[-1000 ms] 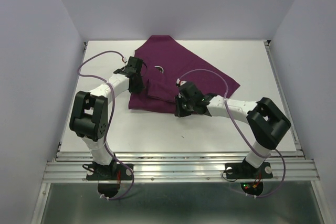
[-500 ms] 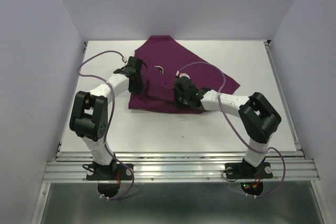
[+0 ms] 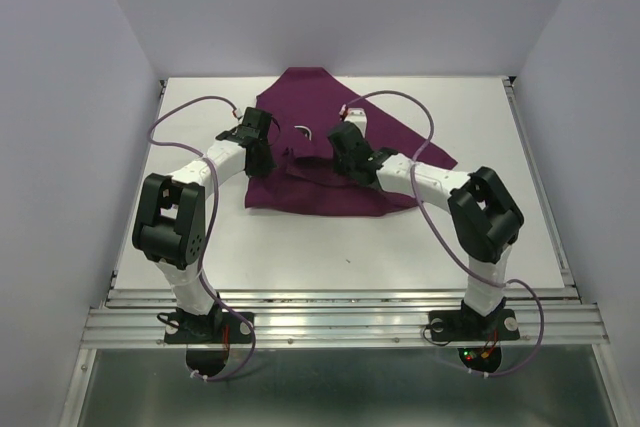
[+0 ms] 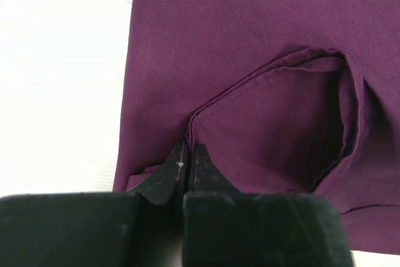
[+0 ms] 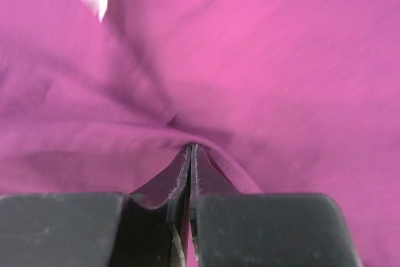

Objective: Prepare the surgical pack
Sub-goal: Pack the surgical kit at the center of the board.

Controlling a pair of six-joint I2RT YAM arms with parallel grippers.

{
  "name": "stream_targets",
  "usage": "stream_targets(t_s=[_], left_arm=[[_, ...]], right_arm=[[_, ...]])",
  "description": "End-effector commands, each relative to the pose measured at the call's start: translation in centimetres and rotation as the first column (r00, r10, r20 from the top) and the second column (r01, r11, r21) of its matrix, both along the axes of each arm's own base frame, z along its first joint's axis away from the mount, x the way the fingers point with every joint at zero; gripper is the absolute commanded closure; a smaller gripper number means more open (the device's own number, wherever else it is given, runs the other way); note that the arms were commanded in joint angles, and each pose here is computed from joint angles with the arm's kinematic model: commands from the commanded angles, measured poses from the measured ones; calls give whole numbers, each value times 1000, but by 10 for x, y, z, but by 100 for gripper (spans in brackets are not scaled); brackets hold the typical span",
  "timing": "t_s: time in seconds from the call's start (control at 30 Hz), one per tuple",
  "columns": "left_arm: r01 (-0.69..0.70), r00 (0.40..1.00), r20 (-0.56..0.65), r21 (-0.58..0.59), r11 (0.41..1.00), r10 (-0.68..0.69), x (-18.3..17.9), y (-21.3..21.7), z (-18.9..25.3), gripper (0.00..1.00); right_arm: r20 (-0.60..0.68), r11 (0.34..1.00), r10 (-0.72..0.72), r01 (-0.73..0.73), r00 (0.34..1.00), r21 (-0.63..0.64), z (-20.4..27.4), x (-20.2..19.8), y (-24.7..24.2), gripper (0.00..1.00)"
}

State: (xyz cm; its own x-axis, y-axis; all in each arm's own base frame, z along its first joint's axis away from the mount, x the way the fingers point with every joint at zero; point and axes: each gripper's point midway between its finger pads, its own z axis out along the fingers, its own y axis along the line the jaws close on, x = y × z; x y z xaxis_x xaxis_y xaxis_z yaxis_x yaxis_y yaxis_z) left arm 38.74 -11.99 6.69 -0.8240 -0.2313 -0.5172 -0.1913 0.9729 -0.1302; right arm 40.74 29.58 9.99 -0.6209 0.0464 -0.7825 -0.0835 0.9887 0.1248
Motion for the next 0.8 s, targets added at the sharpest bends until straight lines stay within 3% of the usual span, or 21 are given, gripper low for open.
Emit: stream_targets(t_s=[0.0,0.07,0.23,0.43,0.57,0.77], left_arm=[[18,997,80,-19,1000,-16,19,-7,24,100],[15,997,79,-17,1000,-14,20,-6,24,100],[19,997,75,-20,1000,-18,22,-8,23,100],[18,997,74,-17,1000,-16,23,-8,24,100],[16,997,70,-13,1000,-15,23,-8,23,100],[9,998,67,-11,1000,-9,23,-7,22,100]], right_arm=[[107,995,-95,91,990,42,41,38,-22,97],[111,996,-78,73,991,42,46,39,-25,96],[108,985,112,-124,988,117,58,13,0,92],[24,963,257,-258,966,71,23,-40,15,92],[-50,961,272,-268,961,74,-7,-66,14,92],[-76,970,235,-230,969,74,-21,-64,13,92]])
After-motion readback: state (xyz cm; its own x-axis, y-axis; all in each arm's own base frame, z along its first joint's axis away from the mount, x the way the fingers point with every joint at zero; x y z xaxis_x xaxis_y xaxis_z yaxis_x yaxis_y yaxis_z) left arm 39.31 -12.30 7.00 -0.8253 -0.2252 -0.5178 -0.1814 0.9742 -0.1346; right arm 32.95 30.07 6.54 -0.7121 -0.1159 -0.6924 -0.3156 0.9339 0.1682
